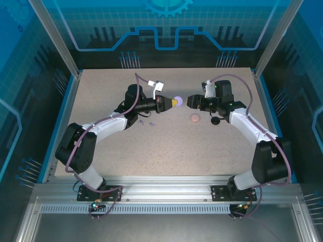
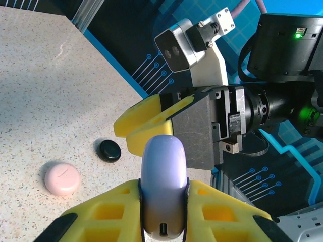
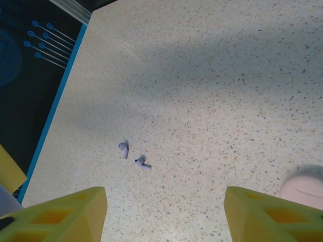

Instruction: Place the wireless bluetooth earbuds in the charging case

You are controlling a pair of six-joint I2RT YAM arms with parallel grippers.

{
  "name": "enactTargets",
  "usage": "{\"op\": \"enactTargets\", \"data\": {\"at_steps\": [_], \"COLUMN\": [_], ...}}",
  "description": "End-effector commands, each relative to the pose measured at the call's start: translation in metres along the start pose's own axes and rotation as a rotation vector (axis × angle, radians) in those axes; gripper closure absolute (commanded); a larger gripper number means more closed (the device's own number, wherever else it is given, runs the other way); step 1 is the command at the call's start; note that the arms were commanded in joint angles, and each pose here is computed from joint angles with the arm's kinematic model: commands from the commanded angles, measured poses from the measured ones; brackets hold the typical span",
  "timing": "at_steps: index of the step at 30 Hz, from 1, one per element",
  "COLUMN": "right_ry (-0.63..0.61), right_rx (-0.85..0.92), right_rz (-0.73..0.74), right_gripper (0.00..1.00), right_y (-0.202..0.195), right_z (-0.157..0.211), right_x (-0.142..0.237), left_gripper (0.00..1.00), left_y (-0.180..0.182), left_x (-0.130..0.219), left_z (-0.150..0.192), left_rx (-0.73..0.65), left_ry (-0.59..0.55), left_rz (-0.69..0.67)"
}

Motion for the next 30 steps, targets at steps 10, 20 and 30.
{"op": "enactTargets", "data": {"at_steps": [10, 20, 30], "right_ry": [-0.068, -0.006, -0.008], "right_rx": [0.13, 0.113, 0.016], "right_rz": [-0.159, -0.121, -0.062], "right_gripper": [0.34, 0.36, 0.41], "right_y": [0.075, 0.058, 0.011], "right_z": [-0.008, 0.001, 0.001], "right_x": [0.044, 0.006, -0.01], "left_gripper": [1.0, 1.0, 1.0], "left_y": [-0.012, -0.014, -0.017], "left_x": [-0.002, -0.003, -0.002], "left_z": [-0.012, -0.013, -0.012], "left_rx": [-0.037, -0.034, -0.037], "left_ry": [-0.014, -0.011, -0.009], "left_rz": [0.047, 0.053, 0.073]}}
Point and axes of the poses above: each hand's point on the last joint's axis, 136 mm out from that joint toward the fingers, its own x axis back along the fingers, its own y axis along the line the jaws close on, z = x × y, the point moved 3 cm from there along x, back along the fingers, and after that the axes turned 1 degree about -x, right-handed, at the moved point
